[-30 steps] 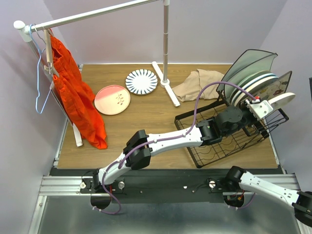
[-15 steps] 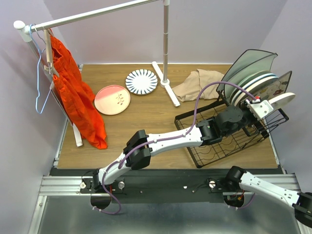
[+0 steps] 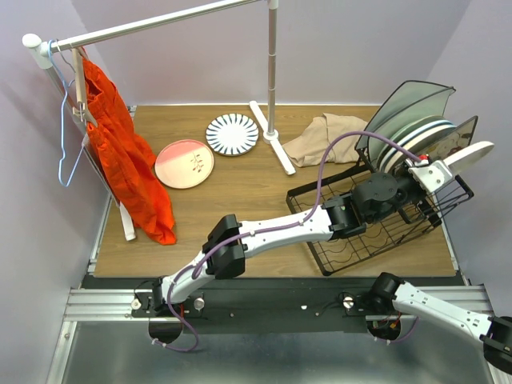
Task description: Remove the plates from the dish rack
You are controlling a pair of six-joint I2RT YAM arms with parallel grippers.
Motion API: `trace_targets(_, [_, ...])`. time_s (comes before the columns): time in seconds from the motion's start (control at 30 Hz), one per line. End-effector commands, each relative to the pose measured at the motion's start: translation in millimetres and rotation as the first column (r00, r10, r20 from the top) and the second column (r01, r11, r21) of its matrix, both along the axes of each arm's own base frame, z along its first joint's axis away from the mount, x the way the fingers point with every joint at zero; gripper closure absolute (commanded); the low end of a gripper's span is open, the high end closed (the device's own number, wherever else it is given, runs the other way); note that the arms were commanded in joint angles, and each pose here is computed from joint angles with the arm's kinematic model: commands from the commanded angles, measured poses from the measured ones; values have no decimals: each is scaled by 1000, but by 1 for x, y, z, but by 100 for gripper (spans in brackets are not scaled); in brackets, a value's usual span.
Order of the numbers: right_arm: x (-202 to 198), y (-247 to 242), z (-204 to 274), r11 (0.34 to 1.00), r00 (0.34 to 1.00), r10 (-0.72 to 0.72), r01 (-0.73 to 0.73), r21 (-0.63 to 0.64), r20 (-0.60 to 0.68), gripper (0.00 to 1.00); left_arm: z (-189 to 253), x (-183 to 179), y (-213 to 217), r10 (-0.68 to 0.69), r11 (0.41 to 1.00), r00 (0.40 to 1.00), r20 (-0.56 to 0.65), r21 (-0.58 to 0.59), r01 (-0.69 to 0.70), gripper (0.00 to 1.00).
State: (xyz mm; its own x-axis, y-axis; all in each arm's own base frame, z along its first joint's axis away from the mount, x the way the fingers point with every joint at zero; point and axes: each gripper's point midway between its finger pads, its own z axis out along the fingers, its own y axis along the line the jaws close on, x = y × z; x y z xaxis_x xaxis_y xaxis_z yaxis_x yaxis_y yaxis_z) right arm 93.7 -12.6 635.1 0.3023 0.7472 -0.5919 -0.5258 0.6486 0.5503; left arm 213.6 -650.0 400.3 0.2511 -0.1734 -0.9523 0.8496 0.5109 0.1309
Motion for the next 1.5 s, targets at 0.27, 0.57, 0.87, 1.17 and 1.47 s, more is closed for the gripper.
trace_targets(0.27, [-10, -16, 6, 999, 1000, -14, 14, 38, 23, 55, 187, -38, 87, -57, 864, 997, 60, -497, 79, 100])
trace_targets(0.57, [-14, -22, 7, 999, 999, -16, 14, 51, 30, 55, 210, -48, 117, -130, 814, 992, -2, -571, 105, 100])
trace_targets(0.87, [-17, -14, 11, 999, 998, 13, -14, 28, 54, 54, 234, -51, 167, -147, 764, 986, -80, -642, 62, 100])
trace_targets(1.17, [23, 27, -2, 996, 1000, -16, 14, -89, -24, 52, 244, -46, 234, -103, 752, 977, -185, -657, -45, 100])
trace_targets(1.47, [56, 126, -21, 945, 981, 180, -192, -264, -72, 51, 210, -33, 341, -26, 711, 946, -322, -671, -209, 100])
